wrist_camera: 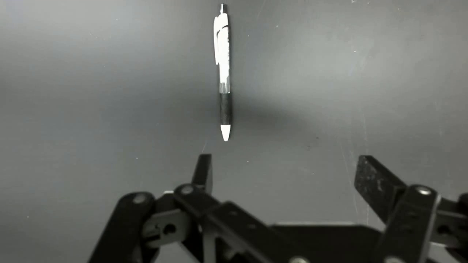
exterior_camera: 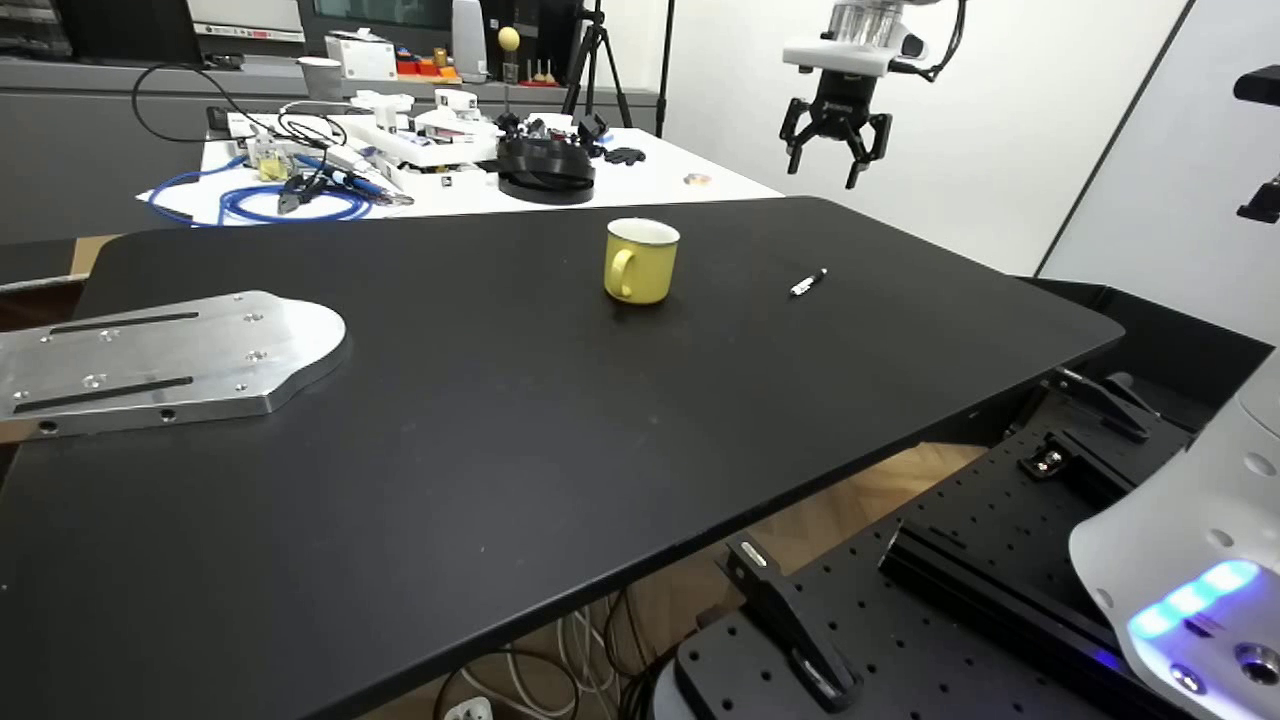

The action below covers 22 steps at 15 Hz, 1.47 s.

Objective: Put the pen in the cup

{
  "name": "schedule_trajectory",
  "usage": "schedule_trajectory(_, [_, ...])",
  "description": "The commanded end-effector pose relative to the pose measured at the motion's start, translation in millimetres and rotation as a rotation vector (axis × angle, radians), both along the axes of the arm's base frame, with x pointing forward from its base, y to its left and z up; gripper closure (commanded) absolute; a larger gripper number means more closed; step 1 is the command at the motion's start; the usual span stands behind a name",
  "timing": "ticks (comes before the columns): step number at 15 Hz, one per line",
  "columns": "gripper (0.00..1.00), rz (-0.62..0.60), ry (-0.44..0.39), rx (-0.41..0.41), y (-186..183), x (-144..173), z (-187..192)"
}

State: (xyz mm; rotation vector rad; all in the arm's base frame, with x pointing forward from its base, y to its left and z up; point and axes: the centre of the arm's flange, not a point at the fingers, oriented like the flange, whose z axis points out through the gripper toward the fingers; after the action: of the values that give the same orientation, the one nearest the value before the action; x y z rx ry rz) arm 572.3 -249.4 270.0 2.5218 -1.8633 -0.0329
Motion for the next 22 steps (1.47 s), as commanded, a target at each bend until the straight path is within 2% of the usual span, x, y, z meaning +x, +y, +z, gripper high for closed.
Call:
schedule_trajectory(1, [0.00, 0.000, 0.000, 0.000, 0.1, -0.7, -0.9])
schedule_trajectory(7, [0.00, 0.000, -0.004, -0.001, 0.1, -0.5, 1.0])
schedule_trajectory(15, [0.00, -0.126, 0.083, -0.045, -14.9, -30.9, -83.5])
schedule_trajectory(22, [0.00, -0.179, 0.132, -0.040, -25.5, -46.9, -115.7])
